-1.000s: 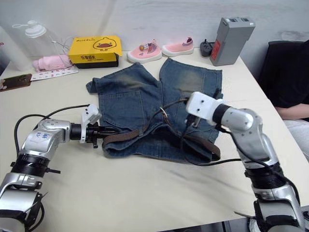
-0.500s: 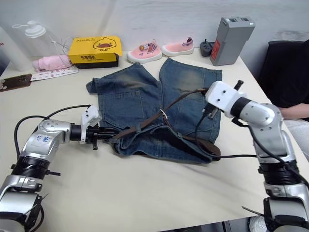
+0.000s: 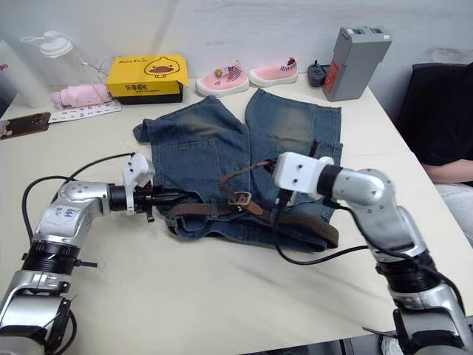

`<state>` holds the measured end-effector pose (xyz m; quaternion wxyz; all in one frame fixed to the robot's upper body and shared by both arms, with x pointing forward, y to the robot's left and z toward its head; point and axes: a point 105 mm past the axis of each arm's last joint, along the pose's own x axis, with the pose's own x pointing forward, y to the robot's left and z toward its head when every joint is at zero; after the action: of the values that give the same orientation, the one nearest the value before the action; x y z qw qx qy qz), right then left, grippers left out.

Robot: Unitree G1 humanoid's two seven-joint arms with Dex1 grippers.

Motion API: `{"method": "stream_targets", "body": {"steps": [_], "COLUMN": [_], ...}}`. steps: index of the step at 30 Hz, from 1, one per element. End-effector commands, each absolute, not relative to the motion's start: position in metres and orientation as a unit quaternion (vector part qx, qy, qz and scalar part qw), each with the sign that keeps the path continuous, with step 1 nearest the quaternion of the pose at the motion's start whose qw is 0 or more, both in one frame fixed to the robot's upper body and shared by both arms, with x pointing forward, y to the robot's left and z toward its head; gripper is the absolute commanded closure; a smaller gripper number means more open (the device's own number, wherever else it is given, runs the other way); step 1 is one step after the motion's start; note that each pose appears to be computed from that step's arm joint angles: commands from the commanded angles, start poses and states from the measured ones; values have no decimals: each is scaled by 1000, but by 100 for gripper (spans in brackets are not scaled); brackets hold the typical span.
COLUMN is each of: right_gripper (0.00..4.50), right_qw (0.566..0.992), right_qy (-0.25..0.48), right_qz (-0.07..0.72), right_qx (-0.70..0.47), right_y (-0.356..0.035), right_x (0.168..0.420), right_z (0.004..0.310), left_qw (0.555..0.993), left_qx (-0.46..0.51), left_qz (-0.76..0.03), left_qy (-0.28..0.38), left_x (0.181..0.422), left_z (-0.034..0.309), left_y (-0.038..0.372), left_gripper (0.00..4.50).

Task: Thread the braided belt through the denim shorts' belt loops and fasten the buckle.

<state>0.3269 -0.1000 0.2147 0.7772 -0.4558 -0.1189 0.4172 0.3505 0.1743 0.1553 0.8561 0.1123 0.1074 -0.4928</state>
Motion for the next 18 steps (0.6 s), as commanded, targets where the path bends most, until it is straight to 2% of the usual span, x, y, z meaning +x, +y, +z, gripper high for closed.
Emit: {"method": "stream_targets", "body": {"steps": [1,4,7,13,18], "right_gripper": [450,450,450,450,450], "right_qw": [773,773,773,773,774], "right_qy": [-136,-132,-129,-132,-137], "right_qz": [404,401,399,402,404], "right_qx": [-469,-474,-476,-472,-468], "right_y": [-93,-90,-88,-85,-83], "right_x": [326,328,328,326,324], "right_z": [222,221,219,218,221], "left_qw": [846,826,821,843,849], "left_qx": [87,88,102,130,147], "left_qz": [-526,-556,-562,-522,-507], "left_qy": [10,-10,-21,-34,-20], "left_x": [338,323,317,332,340], "left_z": [213,227,226,212,197], "left_y": [152,130,109,93,90], "left_gripper": [280,161,46,46,46]}}
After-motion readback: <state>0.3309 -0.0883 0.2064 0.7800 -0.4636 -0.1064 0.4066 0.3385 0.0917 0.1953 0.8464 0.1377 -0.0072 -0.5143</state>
